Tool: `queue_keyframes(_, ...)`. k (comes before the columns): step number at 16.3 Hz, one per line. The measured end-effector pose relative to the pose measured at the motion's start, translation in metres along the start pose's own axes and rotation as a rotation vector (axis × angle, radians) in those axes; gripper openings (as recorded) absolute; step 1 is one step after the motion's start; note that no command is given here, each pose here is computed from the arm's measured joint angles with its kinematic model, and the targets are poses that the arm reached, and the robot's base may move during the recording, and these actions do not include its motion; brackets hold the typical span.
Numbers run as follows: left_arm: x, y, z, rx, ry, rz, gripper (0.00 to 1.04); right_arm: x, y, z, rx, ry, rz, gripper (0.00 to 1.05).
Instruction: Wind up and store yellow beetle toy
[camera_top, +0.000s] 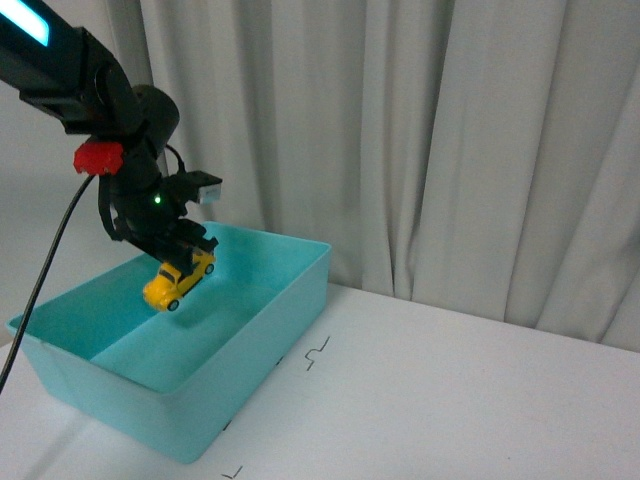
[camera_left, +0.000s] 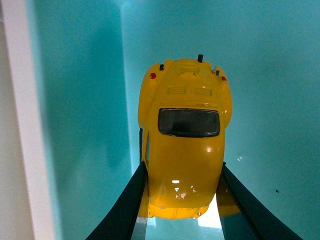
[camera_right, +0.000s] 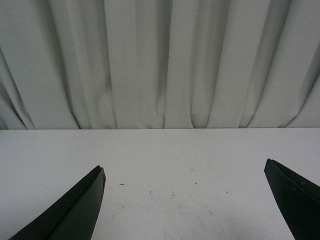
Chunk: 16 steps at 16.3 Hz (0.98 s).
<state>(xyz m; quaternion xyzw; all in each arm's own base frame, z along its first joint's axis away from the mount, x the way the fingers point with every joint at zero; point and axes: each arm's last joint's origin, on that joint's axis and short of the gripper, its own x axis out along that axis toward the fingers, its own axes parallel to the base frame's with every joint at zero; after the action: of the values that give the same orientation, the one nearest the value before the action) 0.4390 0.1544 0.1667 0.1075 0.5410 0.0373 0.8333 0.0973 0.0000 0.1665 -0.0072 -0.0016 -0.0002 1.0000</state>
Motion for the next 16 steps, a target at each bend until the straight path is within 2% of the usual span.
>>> queue_keyframes(5,0.024,-0.02,-0.009,-0.001,0.021,-0.047,0.32,0.0,0.0,0.0,0.0,0.0,0.0,0.98)
queue_keyframes(10,0.038,-0.028,-0.012,0.01,0.042,-0.058,0.32,0.0,0.0,0.0,0.0,0.0,0.0,0.98)
queue_keyframes(11,0.038,-0.028,-0.012,0.01,0.043,-0.057,0.39,0.0,0.0,0.0,0.0,0.0,0.0,0.98)
queue_keyframes(16,0.037,-0.032,-0.01,0.014,0.021,-0.108,0.94,0.0,0.0,0.0,0.0,0.0,0.0,0.98)
